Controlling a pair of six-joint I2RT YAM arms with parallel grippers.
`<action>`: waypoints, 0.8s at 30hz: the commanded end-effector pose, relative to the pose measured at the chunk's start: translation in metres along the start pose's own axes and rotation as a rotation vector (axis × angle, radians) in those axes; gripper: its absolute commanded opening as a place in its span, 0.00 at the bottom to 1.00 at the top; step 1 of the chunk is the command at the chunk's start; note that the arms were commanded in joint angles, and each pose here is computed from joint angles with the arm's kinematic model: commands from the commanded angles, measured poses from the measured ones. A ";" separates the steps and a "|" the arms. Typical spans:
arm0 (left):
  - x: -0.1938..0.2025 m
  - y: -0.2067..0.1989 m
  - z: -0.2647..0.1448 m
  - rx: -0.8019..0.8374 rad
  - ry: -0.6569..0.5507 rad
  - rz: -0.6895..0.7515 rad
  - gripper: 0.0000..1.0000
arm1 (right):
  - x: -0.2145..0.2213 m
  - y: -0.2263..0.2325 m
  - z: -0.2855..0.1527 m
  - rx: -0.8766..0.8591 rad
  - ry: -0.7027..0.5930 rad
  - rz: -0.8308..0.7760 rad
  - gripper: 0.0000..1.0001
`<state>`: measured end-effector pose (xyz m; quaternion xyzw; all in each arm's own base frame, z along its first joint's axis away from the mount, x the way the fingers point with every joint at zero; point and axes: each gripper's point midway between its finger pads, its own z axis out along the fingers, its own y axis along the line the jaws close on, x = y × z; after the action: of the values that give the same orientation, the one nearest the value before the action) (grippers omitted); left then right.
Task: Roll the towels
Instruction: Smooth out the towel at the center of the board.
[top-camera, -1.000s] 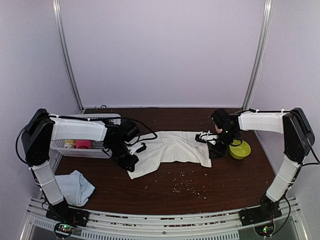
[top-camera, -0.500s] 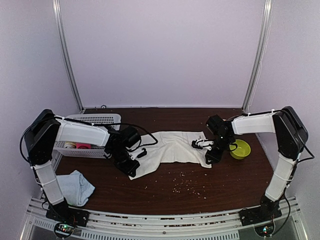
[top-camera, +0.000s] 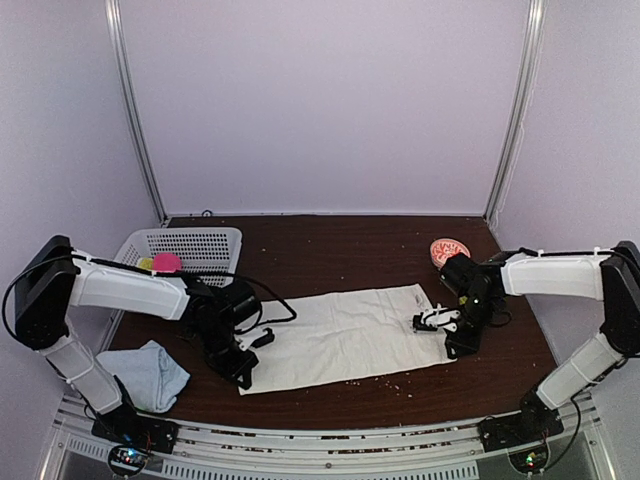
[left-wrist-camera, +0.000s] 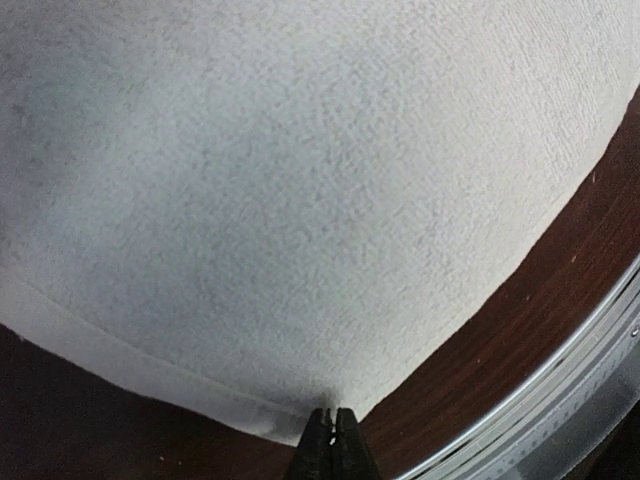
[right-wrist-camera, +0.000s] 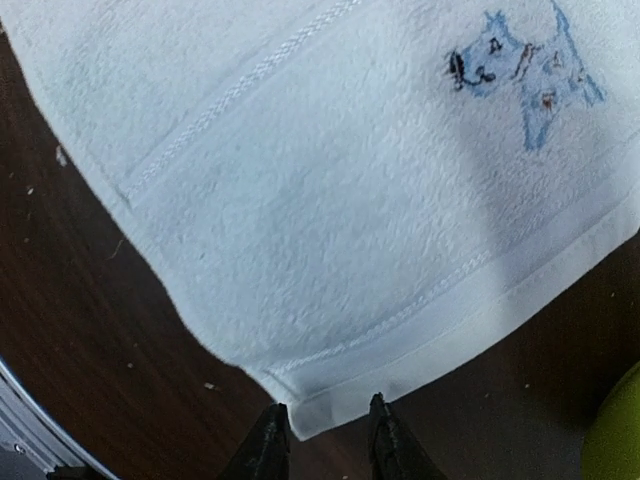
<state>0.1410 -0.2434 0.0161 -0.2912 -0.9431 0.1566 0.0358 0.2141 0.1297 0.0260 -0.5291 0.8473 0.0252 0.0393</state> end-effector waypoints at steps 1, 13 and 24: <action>0.006 -0.002 -0.025 -0.031 0.008 -0.005 0.00 | 0.009 0.017 -0.033 -0.016 -0.031 -0.052 0.29; -0.116 0.033 -0.089 -0.261 -0.218 0.028 0.18 | -0.077 -0.063 -0.075 0.050 -0.219 0.089 0.32; -0.170 0.074 -0.068 -0.373 -0.289 -0.094 0.00 | -0.125 -0.145 -0.039 0.156 -0.279 0.311 0.30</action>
<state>0.3085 -0.2569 0.0587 -0.2440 -0.9632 0.0311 -0.1087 0.3753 0.1707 0.0794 -0.4192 0.8919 0.0457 0.1636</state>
